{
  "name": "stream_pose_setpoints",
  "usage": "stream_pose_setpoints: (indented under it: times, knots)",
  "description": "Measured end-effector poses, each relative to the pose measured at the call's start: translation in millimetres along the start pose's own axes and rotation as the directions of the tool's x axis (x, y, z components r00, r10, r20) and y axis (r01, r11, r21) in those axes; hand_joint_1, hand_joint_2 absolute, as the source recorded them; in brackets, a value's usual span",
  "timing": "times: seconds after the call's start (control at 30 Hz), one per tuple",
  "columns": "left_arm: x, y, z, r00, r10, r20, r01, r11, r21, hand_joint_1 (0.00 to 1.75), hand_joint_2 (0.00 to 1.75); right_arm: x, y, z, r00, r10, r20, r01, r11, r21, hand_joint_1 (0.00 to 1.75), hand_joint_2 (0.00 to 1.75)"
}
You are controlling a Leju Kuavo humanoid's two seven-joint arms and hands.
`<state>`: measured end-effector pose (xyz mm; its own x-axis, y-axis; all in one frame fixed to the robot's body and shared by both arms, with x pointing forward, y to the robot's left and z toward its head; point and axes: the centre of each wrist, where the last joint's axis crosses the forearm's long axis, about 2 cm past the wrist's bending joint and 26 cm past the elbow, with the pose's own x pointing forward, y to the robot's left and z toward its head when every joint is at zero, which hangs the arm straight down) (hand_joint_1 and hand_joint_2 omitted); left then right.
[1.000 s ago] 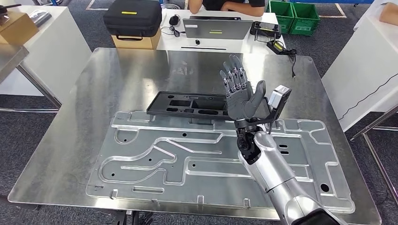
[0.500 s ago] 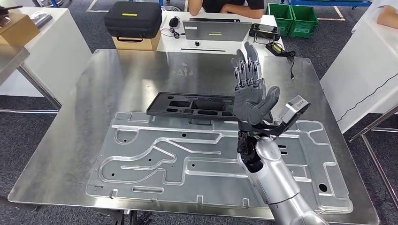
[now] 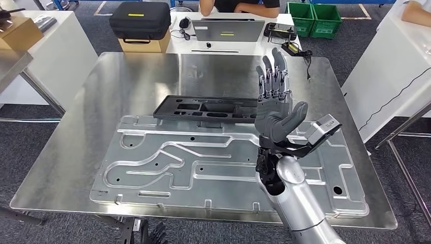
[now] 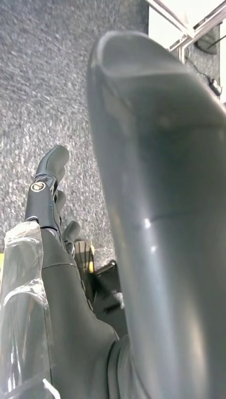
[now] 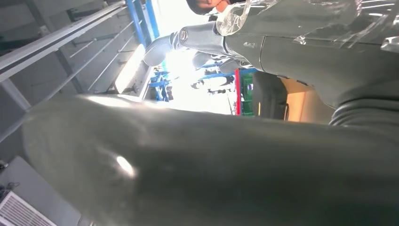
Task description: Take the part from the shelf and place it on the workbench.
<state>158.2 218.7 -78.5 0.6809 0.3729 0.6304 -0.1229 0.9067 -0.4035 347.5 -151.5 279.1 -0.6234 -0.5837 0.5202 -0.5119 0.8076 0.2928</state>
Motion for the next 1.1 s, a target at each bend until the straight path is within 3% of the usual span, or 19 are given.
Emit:
stream_pose_setpoints:
  times: [0.8,1.1]
  knots:
    - [7,-7,-5,0.999,0.03,0.021,-0.03,0.999,-0.019,0.0,0.0,0,9,-1,0.997,-0.082,0.014,0.082,0.997,0.012,0.0,0.0]
    - [12,-9,-7,0.999,0.013,0.045,-0.013,1.0,-0.01,0.0,0.0,-1,10,0,0.999,-0.038,0.013,0.037,0.999,0.029,0.0,0.0]
